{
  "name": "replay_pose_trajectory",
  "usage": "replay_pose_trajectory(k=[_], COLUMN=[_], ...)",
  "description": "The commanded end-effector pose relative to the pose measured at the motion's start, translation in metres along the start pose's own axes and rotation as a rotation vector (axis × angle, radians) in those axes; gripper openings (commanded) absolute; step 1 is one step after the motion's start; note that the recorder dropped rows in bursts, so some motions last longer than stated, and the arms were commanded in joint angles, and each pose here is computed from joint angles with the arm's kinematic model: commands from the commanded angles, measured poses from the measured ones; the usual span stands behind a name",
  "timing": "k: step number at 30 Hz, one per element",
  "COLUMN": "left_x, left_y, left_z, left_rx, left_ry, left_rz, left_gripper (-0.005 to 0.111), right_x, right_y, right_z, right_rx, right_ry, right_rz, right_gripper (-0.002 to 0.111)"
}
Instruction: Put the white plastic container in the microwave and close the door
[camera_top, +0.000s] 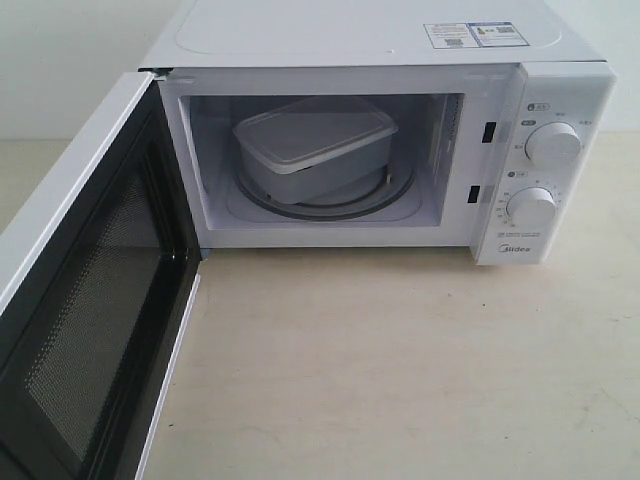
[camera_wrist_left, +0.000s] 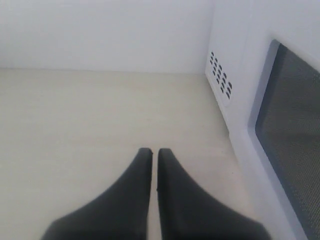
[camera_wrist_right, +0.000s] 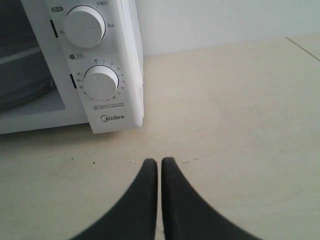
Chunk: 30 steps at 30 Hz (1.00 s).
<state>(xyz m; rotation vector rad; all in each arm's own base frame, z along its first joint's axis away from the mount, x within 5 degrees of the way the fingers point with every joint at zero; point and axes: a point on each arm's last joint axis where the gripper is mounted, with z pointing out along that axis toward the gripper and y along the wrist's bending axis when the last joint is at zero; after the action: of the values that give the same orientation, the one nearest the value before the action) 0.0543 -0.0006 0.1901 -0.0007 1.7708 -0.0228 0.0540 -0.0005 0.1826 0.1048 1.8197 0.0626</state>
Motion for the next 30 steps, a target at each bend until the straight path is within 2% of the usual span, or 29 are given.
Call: replay_pose_trajectory(k=[1, 4, 7, 12, 15, 20, 22, 24, 25, 28, 30], left_x=[-0.041, -0.072, -0.098, -0.120, -0.136, -0.149, -0.156, -0.165, -0.170, -0.191, -0.203], left_y=[-0.001, -0.001, -0.001, -0.001, -0.002, -0.005, -0.008, -0.010, -0.010, -0.008, -0.004], left_z=[-0.016, -0.036, -0.061, -0.091, -0.100, -0.098, -0.089, -0.086, -0.083, -0.078, -0.063], left_rx=[0.008, 0.008, 0.005, 0.005, 0.025, 0.061, 0.102, 0.132, 0.125, 0.061, -0.001], left_ry=[-0.111, -0.125, -0.115, -0.086, -0.210, -0.294, -0.247, -0.222, -0.194, -0.053, 0.103], left_rz=[-0.051, -0.056, -0.118, -0.142, -0.150, -0.180, -0.296, -0.336, -0.331, -0.207, -0.180], left_gripper=[0.004, 0.004, 0.004, 0.004, 0.004, 0.004, 0.004, 0.004, 0.004, 0.004, 0.004], right_x=[-0.001, -0.001, -0.001, -0.001, -0.001, -0.001, -0.001, -0.001, -0.001, -0.001, -0.001], right_y=[0.000, 0.000, 0.000, 0.000, 0.000, 0.000, 0.000, 0.000, 0.000, 0.000, 0.000], right_z=[0.000, 0.000, 0.000, 0.000, 0.000, 0.000, 0.000, 0.000, 0.000, 0.000, 0.000], right_rx=[0.005, 0.005, 0.005, 0.005, 0.005, 0.005, 0.005, 0.005, 0.005, 0.005, 0.005], right_ry=[-0.010, -0.010, -0.010, -0.010, -0.010, -0.010, -0.010, -0.010, -0.010, -0.010, -0.010], right_rz=[-0.007, -0.007, -0.007, -0.007, -0.007, -0.007, -0.007, -0.007, -0.007, -0.007, -0.007], right_gripper=[0.000, 0.000, 0.000, 0.000, 0.000, 0.000, 0.000, 0.000, 0.000, 0.000, 0.000])
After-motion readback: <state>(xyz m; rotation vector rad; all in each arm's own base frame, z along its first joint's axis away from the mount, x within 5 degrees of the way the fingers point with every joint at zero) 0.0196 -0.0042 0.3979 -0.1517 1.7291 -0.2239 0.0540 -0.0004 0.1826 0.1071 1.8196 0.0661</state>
